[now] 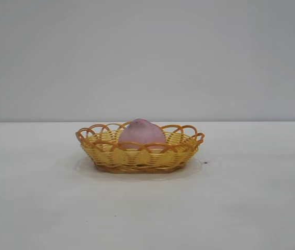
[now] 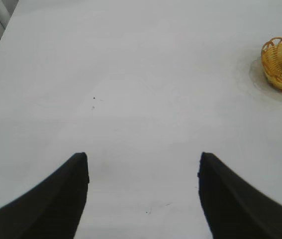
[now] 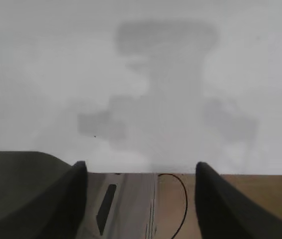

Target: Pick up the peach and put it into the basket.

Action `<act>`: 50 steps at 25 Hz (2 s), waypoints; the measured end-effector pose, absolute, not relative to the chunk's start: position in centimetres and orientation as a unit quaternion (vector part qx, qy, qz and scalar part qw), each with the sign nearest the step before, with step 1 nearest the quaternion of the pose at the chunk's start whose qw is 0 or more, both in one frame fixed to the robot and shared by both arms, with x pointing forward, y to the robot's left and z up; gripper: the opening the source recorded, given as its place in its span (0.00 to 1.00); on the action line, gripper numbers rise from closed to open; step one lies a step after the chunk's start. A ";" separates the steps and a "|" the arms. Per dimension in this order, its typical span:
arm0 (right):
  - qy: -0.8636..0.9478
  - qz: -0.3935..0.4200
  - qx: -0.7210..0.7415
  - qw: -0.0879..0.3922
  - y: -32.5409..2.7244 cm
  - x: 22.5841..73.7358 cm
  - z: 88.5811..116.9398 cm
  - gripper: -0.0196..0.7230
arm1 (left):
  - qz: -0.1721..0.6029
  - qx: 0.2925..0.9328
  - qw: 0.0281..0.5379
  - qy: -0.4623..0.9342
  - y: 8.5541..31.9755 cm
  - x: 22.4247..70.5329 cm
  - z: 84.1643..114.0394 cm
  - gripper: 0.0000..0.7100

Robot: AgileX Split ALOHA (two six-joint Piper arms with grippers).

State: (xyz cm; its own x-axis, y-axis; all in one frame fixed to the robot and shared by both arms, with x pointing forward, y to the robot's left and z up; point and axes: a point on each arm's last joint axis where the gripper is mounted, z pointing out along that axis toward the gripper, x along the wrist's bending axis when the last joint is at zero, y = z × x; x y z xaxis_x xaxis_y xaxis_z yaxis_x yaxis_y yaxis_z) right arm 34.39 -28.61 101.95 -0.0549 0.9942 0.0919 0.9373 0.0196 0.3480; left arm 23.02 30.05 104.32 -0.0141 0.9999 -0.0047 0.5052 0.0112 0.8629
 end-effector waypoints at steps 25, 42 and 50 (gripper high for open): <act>0.642 0.372 0.591 0.316 -29.3 23.0 104.3 0.63 | 0.353 0.608 0.351 0.619 30.1 23.0 104.3 0.59; 0.641 0.374 0.590 0.319 -29.3 22.9 104.3 0.63 | 0.353 0.608 0.351 0.619 30.1 23.0 104.3 0.59; 0.641 0.374 0.590 0.319 -29.3 22.9 104.3 0.63 | 0.353 0.608 0.351 0.619 30.1 23.0 104.3 0.59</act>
State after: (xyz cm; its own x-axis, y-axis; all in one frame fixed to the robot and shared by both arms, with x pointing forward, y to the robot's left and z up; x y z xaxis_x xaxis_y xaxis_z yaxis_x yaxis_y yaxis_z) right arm 22.89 -29.27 104.32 -0.1008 0.9944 0.0323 0.5170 0.0246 0.8556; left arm 23.02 30.05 104.32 -0.0141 0.9999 -0.0047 0.5052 0.0112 0.8629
